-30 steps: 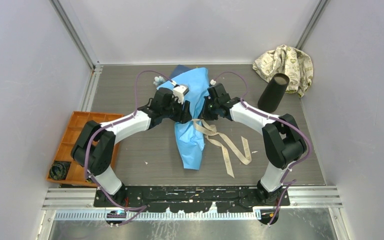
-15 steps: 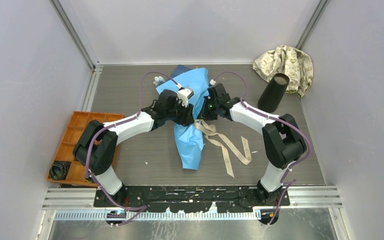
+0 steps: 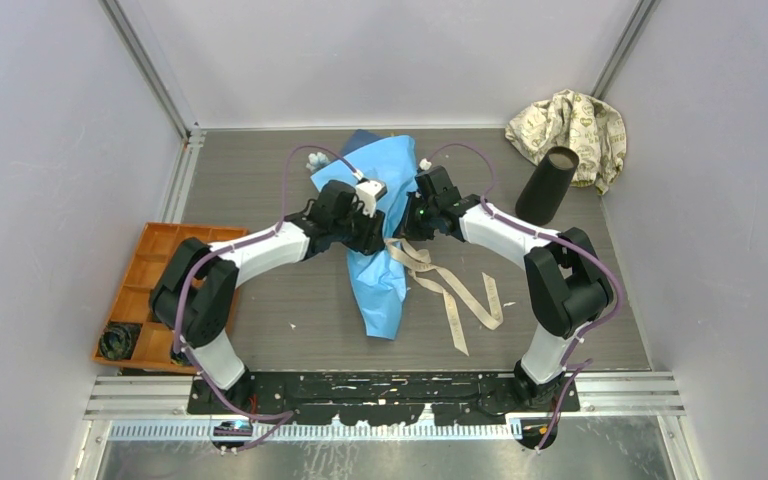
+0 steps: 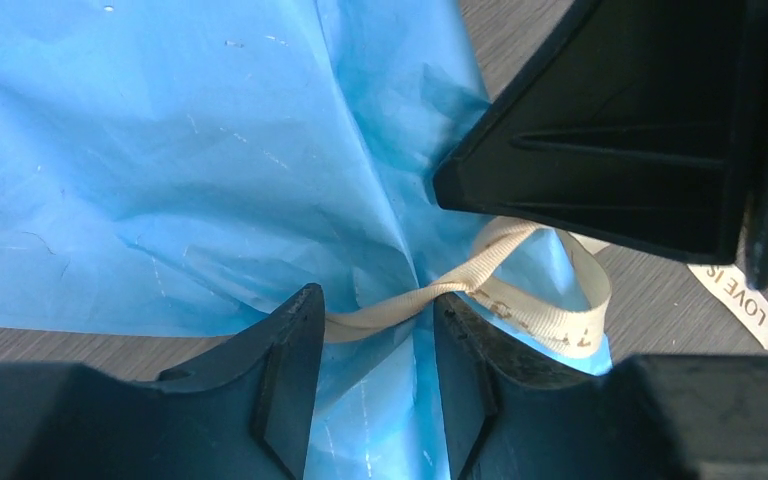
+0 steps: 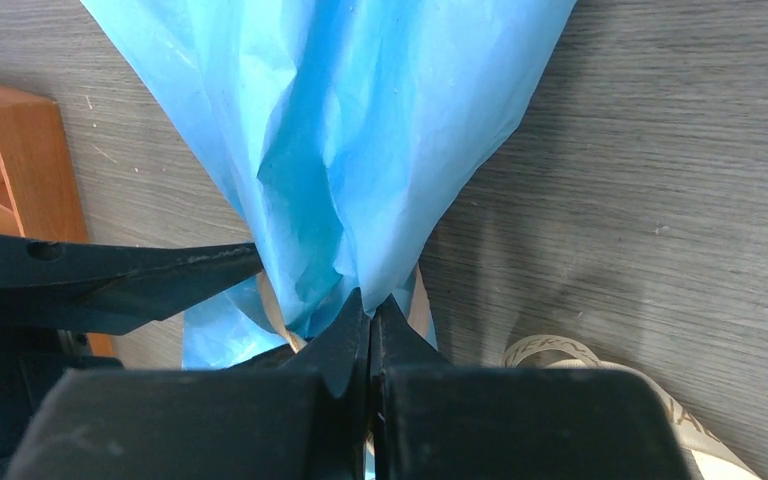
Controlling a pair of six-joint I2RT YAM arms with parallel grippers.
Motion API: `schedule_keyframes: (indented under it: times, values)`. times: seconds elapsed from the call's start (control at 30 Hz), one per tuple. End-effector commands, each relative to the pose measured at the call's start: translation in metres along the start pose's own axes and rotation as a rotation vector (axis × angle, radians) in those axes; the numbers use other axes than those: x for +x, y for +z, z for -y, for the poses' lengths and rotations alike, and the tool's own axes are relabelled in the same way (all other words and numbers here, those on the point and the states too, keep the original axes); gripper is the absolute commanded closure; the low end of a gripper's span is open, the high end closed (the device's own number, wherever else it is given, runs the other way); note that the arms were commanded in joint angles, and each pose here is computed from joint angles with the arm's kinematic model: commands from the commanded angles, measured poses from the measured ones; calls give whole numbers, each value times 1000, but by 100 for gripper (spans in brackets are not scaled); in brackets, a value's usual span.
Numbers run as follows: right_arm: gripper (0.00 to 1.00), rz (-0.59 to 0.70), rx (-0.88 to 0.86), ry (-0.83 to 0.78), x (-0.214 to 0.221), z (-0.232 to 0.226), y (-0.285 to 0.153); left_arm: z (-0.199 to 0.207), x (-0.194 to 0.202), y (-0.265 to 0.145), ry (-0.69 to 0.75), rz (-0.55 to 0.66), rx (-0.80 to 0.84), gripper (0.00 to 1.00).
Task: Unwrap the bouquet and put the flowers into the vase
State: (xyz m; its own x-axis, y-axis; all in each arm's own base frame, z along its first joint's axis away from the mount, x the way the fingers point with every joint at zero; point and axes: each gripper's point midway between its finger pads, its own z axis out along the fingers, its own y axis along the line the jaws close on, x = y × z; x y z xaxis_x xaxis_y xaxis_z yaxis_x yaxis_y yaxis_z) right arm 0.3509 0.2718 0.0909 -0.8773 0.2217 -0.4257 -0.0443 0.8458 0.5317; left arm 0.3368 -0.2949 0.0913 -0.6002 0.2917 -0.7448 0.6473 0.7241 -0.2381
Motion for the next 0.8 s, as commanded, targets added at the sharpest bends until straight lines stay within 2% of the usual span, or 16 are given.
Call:
schedule_keyframes:
  times: [0.0, 0.2, 0.27, 0.33, 0.43, 0.5, 0.67, 0.77]
  values:
    - [99, 52, -81, -6, -15, -24, -9, 2, -20, 9, 9, 38, 2, 57]
    - [97, 37, -70, 3, -11, -20, -3, 11, -49, 9, -40, 131, 2, 81]
    - [94, 31, -64, 4, -9, -18, 0, 13, -57, 1, -57, 166, -8, 86]
    - [86, 29, -62, 3, -9, -17, 2, 14, -62, -10, -71, 200, -18, 89]
    - [70, 20, -53, 1, -9, -16, 7, 14, -64, -27, -76, 233, -36, 92]
    - [64, 10, -47, 4, -8, -14, 13, 14, -63, -36, -76, 246, -48, 94]
    - [63, 8, -44, 16, -13, -15, 24, 10, -51, -44, -94, 230, -77, 95]
    - [67, 14, -37, 18, -16, -15, 28, 4, -47, -46, -106, 229, -109, 95]
